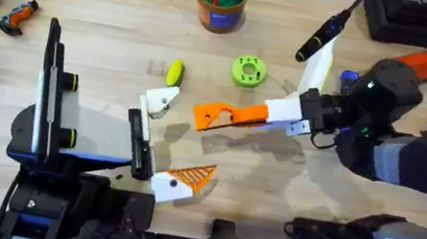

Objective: Pick up the gripper from the table and insert it into the empty holder that is missing its gripper. Then pick up a screw, insert it into the mounting hole, and use the screwdriver to tighten it. Finally, clean up the table by picking up the vegetable and placing it into the bucket.

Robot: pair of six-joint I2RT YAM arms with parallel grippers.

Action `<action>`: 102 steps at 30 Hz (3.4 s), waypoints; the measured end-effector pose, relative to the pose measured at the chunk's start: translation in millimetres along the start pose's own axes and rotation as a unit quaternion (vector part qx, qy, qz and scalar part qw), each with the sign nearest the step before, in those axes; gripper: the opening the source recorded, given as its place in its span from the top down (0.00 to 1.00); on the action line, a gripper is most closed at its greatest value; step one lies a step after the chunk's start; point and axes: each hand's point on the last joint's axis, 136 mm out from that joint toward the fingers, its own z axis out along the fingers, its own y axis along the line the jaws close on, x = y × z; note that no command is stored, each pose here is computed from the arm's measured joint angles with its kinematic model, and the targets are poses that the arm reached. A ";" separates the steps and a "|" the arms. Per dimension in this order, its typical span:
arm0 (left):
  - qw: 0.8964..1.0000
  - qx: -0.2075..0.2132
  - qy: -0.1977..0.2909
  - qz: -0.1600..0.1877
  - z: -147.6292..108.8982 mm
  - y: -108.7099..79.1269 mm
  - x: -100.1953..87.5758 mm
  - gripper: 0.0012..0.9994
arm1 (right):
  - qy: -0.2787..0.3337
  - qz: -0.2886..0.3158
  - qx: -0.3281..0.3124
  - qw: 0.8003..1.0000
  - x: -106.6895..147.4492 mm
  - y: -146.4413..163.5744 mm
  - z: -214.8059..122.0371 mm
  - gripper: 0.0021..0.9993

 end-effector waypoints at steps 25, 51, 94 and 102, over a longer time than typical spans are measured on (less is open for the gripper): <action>1.000 0.000 0.000 0.000 0.0 0.0 0.0 0.01 | 0.008 0.082 0.003 0.997 6.9 -14.1 40.2 0.99; 1.000 -0.002 0.000 0.001 -0.3 0.8 -0.1 0.01 | -0.024 0.055 0.002 0.998 -13.7 -7.1 42.7 0.99; 1.000 -0.017 0.001 -0.007 -1.1 6.1 0.3 0.01 | -0.017 0.064 0.004 0.998 -32.7 -17.6 74.5 0.99; 1.000 -0.017 0.001 -0.007 -1.1 6.2 0.2 0.01 | -0.017 0.064 0.004 0.998 -32.8 -17.3 74.7 0.99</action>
